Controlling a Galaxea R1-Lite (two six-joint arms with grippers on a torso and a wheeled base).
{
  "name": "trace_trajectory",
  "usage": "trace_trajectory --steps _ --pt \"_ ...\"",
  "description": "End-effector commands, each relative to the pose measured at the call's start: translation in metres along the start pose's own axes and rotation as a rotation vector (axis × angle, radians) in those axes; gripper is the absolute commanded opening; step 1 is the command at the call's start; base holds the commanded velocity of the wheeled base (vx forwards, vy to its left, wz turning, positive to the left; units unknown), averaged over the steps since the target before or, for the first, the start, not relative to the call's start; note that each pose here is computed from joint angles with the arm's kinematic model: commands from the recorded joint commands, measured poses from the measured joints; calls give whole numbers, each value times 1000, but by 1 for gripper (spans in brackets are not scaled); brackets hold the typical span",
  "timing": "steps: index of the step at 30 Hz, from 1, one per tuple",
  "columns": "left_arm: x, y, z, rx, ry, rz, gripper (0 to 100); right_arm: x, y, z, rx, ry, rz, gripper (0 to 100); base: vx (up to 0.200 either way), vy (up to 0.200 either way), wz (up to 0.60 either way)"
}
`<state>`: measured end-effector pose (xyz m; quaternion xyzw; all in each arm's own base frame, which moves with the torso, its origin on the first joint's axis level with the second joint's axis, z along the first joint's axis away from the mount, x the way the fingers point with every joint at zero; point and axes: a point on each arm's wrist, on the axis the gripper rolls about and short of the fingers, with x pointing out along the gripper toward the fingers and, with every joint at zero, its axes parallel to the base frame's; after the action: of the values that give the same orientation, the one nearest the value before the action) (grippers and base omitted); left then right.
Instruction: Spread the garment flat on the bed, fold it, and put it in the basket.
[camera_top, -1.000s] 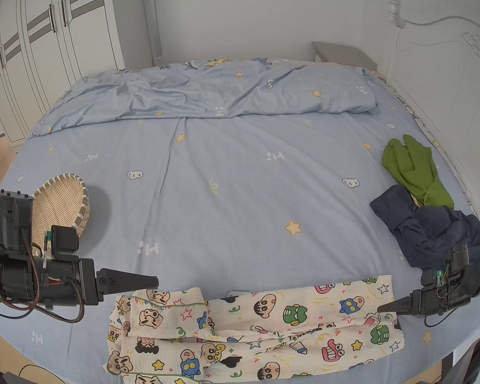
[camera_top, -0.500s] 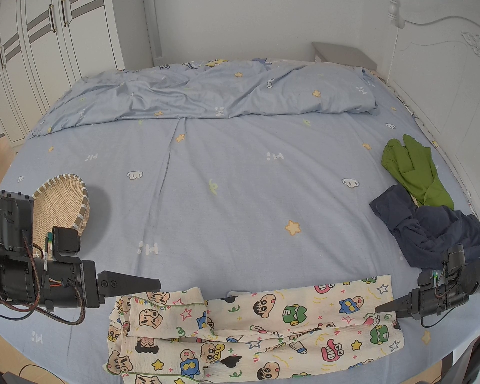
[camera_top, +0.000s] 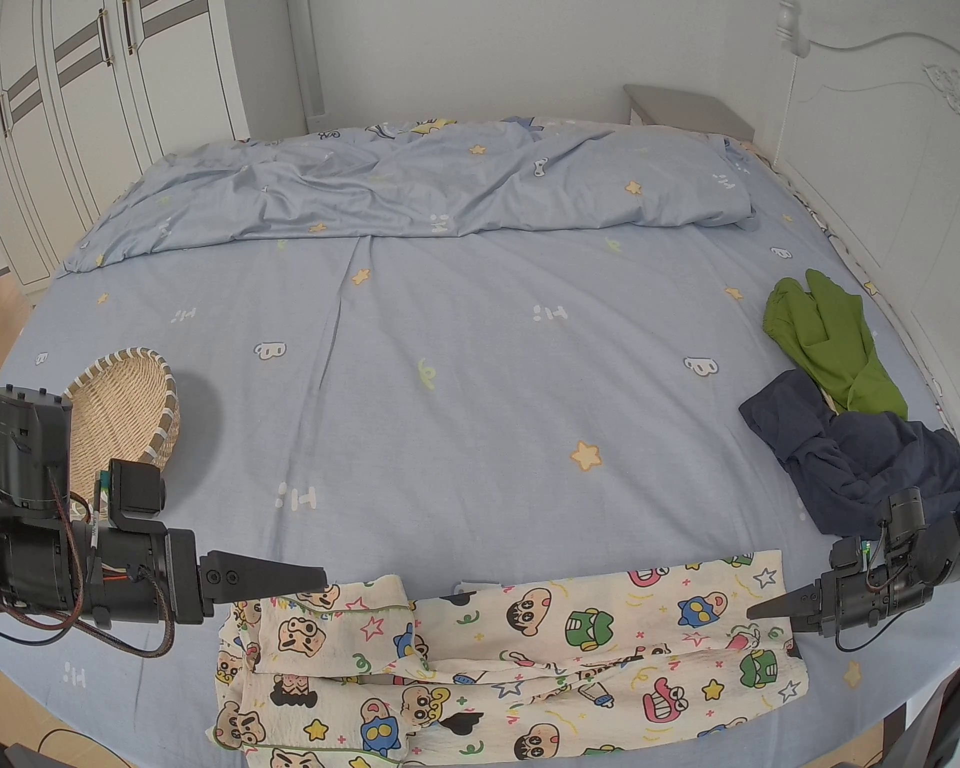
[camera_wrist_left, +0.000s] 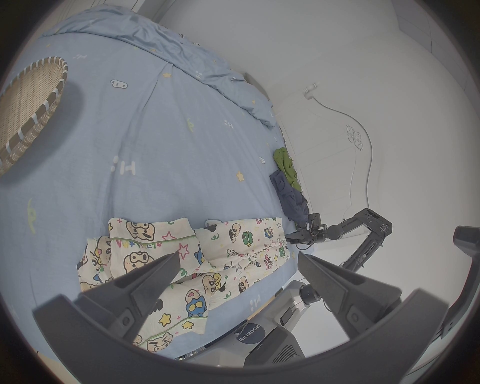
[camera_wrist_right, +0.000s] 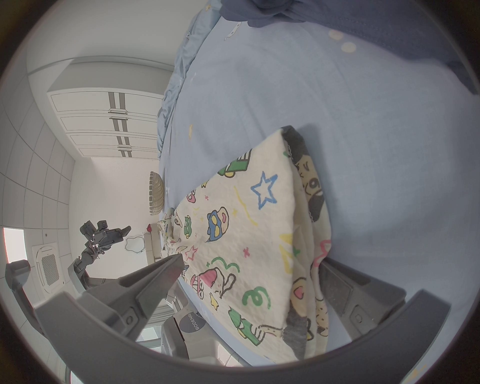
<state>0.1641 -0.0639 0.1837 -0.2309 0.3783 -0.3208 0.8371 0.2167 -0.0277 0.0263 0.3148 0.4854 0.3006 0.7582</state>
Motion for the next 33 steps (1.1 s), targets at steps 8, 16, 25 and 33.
trace_trajectory --steps 8,16,25,33 --pt "0 0 0 -2 3 -1 100 0 -2 -2 13 1 -6 0 0 0 0" --pt "0 0 1 -2 0 -2 100 -1 -2 -3 14 3 -5 0 0 0 0" --pt "3 1 4 -5 -5 2 100 -5 24 -2 -37 14 -102 0 0 0 0" --pt "4 -3 14 -93 -48 -17 100 -8 74 0 -78 35 -218 0 0 0 0"
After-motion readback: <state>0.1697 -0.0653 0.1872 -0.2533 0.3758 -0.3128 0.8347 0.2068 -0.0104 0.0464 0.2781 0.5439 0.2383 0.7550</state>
